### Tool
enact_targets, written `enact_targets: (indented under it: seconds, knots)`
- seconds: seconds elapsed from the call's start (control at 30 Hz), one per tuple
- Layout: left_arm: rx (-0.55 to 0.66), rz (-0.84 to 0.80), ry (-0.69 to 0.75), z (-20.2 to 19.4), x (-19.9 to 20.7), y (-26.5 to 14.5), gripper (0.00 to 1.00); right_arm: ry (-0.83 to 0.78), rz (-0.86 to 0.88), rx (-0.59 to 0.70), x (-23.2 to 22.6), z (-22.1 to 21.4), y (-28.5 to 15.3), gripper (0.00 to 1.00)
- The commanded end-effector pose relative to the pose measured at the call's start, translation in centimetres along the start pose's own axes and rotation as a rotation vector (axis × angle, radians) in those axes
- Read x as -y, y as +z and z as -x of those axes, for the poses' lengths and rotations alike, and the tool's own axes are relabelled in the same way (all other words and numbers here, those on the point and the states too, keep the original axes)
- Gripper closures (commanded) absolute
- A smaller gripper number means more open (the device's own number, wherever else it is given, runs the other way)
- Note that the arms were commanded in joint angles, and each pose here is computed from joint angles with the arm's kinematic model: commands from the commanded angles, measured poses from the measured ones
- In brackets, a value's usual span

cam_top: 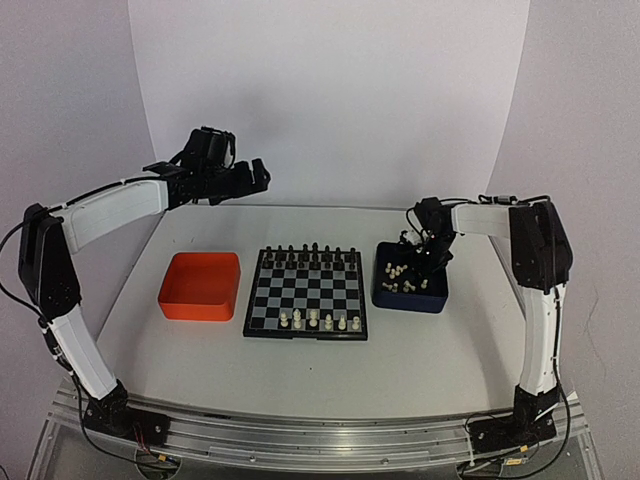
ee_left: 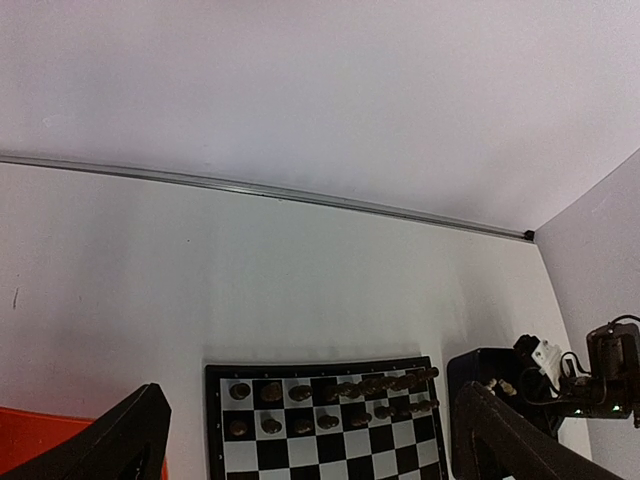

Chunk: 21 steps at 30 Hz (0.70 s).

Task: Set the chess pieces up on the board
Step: Pick up the chess piece from the storage box.

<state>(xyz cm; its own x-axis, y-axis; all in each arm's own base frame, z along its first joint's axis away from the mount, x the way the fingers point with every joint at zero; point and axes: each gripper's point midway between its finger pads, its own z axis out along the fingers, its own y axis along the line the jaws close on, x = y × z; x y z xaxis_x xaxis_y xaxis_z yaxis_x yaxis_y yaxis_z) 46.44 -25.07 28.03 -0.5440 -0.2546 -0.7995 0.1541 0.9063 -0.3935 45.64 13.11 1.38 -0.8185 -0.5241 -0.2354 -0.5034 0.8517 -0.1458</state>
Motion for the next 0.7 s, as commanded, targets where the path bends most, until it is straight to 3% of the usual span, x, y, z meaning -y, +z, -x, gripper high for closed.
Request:
enact_targets:
  seconds: [0.0,0.23,0.67]
  knots:
    - [0.075,-0.042,-0.028,2.5,1.0,-2.7,0.00,0.006,-0.019,-0.026,-0.1,-0.6,1.2,0.73]
    - [0.078,-0.049,-0.040,2.5,1.0,-3.2,0.00,0.017,-0.008,-0.015,-0.3,-0.4,1.6,0.91]
    - [0.066,-0.131,0.000,1.8,2.1,-3.7,0.00,0.067,0.039,0.131,-0.7,2.0,-3.4,1.00]
